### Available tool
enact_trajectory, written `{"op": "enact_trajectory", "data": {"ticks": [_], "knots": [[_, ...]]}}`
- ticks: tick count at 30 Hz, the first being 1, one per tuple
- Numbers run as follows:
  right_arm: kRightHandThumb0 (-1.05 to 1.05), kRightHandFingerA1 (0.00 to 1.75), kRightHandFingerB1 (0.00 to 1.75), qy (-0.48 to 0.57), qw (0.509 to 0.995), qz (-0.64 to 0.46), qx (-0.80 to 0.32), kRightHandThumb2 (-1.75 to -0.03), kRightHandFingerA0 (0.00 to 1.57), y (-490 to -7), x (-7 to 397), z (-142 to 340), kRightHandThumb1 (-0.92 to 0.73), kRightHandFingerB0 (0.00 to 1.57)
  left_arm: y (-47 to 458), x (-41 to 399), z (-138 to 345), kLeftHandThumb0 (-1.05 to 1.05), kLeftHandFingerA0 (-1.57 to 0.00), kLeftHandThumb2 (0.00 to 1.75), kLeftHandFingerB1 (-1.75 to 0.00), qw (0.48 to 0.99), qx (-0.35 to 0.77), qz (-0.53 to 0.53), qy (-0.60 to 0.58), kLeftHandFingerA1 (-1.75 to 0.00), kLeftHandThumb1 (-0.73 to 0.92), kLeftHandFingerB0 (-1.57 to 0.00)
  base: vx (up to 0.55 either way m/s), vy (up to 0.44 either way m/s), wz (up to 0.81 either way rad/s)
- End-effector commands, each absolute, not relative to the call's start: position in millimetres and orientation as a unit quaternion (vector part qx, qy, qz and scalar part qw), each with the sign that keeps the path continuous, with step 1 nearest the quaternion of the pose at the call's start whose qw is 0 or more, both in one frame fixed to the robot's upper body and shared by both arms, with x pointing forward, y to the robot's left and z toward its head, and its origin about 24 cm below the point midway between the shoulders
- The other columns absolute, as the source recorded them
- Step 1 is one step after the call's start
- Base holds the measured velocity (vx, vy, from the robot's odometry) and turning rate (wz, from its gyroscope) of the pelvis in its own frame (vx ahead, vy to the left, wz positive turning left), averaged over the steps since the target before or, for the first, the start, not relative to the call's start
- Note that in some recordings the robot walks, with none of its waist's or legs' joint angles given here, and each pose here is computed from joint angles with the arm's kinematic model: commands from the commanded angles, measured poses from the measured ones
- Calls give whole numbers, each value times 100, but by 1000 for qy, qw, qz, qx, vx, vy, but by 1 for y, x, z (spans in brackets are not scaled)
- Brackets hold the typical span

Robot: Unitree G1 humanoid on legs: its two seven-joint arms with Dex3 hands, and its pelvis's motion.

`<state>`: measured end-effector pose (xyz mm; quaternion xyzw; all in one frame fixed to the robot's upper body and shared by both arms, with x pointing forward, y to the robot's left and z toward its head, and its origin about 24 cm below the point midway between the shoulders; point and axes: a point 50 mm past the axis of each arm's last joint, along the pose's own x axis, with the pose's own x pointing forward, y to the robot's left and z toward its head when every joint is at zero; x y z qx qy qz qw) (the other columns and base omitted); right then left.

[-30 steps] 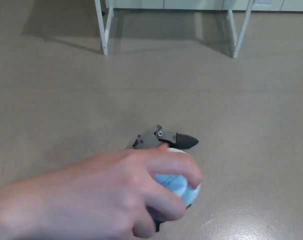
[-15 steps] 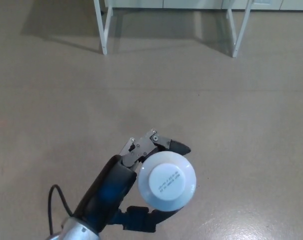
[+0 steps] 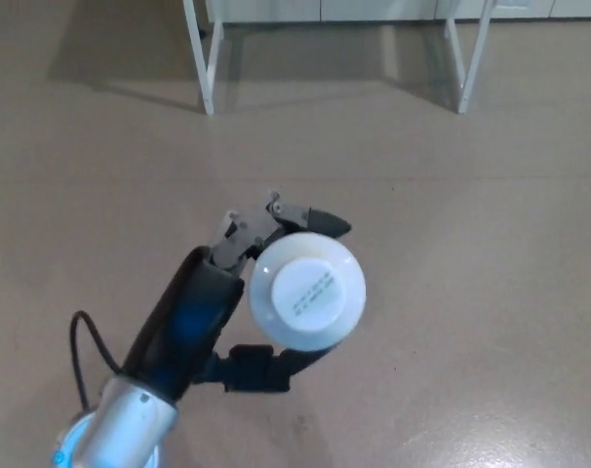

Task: The robot picks up a bottle from a person using its left hand and walk towards the table in frontand put the bottle on the table.

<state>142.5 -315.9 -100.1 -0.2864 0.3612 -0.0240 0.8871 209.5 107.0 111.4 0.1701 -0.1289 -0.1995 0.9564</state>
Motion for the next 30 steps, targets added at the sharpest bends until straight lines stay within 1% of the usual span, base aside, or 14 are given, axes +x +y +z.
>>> {"op": "enact_trajectory", "data": {"ticks": [1, 2, 3, 9, 19, 20, 21, 22, 23, 24, 26, 27, 29, 30], "knots": [[-35, 42, 41, 366, 881, -25, -299, -56, 72, -319, 143, -99, -54, 63, 110, 216, 111, -4, -107, 74, -107, 960, 174, -186, -114, -137, 77, -80, 84, 9, -8], [-36, 42, 40, 368, 880, -24, -299, -56, 72, -319, 142, -100, -54, 62, 110, 215, 111, -7, -121, 100, -97, 960, 173, -187, -113, -124, 62, -82, 59, 11, -10], [-35, 43, 40, 366, 880, -24, -301, -56, 74, -319, 144, -99, -54, 62, 109, 216, 111, -5, -105, 71, -106, 960, 176, -186, -112, -139, 78, -80, 76, 63, -10], [-35, 44, 41, 364, 880, -24, -304, -56, 76, -321, 145, -97, -54, 63, 109, 216, 110, -2, -106, 77, -103, 959, 183, -182, -116, -128, 75, -82, 156, 184, -10], [-36, 44, 41, 370, 878, -18, -304, -56, 78, -319, 143, -99, -56, 63, 109, 212, 105, 0, -108, 82, -105, 963, 161, -193, -102, -139, 73, -81, 217, 153, -2], [-35, 61, 53, 373, 877, -16, -303, -81, 69, -319, 139, -101, -46, 52, 109, 210, 103, 0, -108, 83, -106, 962, 164, -193, -100, -139, 72, -82, 289, -54, 1], [-35, 61, 53, 378, 874, -14, -304, -81, 69, -319, 135, -103, -46, 52, 109, 206, 101, 0, -108, 83, -106, 962, 166, -193, -96, -139, 72, -82, 294, -64, 8], [-34, 43, 41, 380, 873, -13, -305, -56, 74, -319, 134, -103, -56, 64, 109, 206, 101, -1, -108, 80, -106, 961, 173, -192, -97, -140, 72, -82, 301, -74, 6], [-34, 62, 54, 379, 874, -11, -305, -82, 70, -319, 135, -103, -46, 52, 109, 206, 101, -1, -106, 81, -106, 962, 171, -193, -95, -142, 73, -82, 301, -91, 10], [-36, 44, 41, 377, 874, -11, -305, -56, 77, -318, 136, -102, -55, 64, 109, 206, 100, 0, -105, 81, -106, 962, 169, -193, -94, -142, 73, -82, 305, -101, 28], [-36, 44, 41, 375, 874, -10, -308, -56, 78, -318, 138, -102, -55, 64, 109, 207, 100, -1, -105, 79, -106, 962, 171, -192, -95, -142, 74, -82, 488, -148, -20], [-37, 44, 41, 377, 872, -7, -313, -57, 77, -318, 137, -102, -56, 64, 109, 206, 98, -5, -120, 103, -97, 962, 169, -193, -93, -126, 62, -83, 456, -165, 32], [-37, 43, 41, 381, 870, -7, -313, -57, 76, -319, 137, -102, -56, 64, 108, 206, 98, -3, -121, 103, -97, 962, 166, -195, -93, -126, 62, -83, 436, -163, 4], [-36, 44, 41, 380, 871, -8, -312, -56, 78, -319, 139, -102, -55, 65, 107, 207, 98, 0, -105, 80, -106, 962, 166, -195, -96, -143, 74, -82, 340, -116, 3]]}}
